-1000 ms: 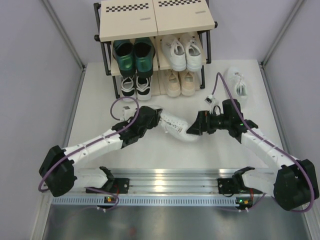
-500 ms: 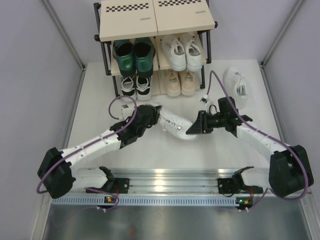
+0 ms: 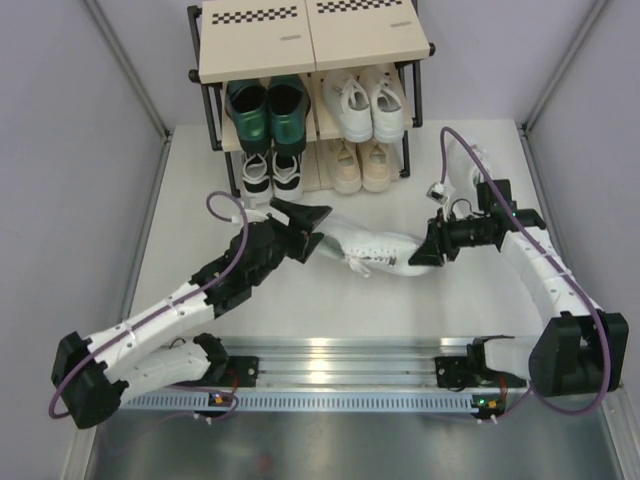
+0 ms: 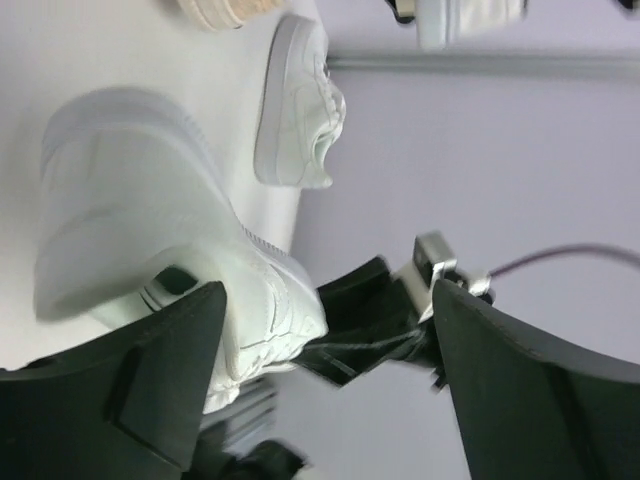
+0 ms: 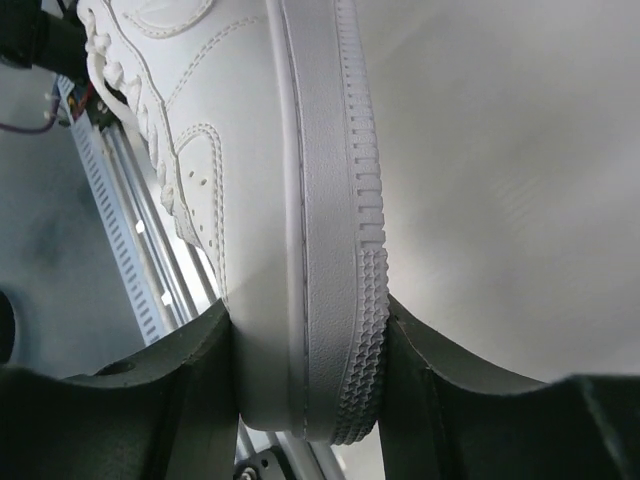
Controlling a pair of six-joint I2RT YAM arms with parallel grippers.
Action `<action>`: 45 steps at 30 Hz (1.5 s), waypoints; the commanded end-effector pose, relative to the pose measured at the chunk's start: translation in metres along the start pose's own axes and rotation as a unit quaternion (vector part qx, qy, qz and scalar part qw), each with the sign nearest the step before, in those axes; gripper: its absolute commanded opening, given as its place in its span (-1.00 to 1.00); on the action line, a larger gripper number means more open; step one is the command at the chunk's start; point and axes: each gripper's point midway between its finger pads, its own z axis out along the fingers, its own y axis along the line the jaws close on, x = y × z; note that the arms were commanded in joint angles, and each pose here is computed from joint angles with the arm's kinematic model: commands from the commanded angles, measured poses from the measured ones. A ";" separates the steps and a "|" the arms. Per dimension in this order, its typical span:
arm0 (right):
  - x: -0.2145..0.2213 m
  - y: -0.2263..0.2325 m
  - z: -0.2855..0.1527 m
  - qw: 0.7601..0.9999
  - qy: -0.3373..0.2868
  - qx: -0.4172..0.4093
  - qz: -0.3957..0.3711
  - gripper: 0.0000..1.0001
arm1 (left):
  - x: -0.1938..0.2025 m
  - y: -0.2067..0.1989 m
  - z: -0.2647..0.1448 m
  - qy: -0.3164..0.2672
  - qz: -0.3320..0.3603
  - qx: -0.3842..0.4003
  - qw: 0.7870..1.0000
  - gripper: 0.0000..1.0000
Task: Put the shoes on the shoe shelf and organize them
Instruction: Pick up the shoe at the center of the board.
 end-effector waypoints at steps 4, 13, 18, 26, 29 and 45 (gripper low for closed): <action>-0.002 0.031 -0.013 0.990 0.001 -0.072 -0.120 -1.00 | 0.014 0.003 -0.063 0.084 0.303 0.083 0.946 0.83; -0.007 0.043 -0.022 0.987 0.024 -0.104 -0.122 -1.00 | 0.022 0.045 -0.103 0.176 0.568 0.130 0.793 0.83; -0.005 0.047 -0.029 0.986 0.049 -0.108 -0.119 -1.00 | 0.017 0.056 -0.085 0.180 0.671 0.132 0.707 0.79; 0.003 0.050 -0.032 0.982 0.073 -0.132 -0.115 -1.00 | 0.033 0.035 -0.070 0.176 0.741 0.214 0.611 0.71; 0.002 0.051 -0.030 0.982 0.071 -0.140 -0.107 -1.00 | 0.042 0.037 -0.064 0.195 0.742 0.224 0.601 0.53; 0.002 0.057 -0.023 0.979 0.081 -0.161 -0.092 -1.00 | 0.055 0.044 -0.028 0.115 0.863 0.149 0.468 0.26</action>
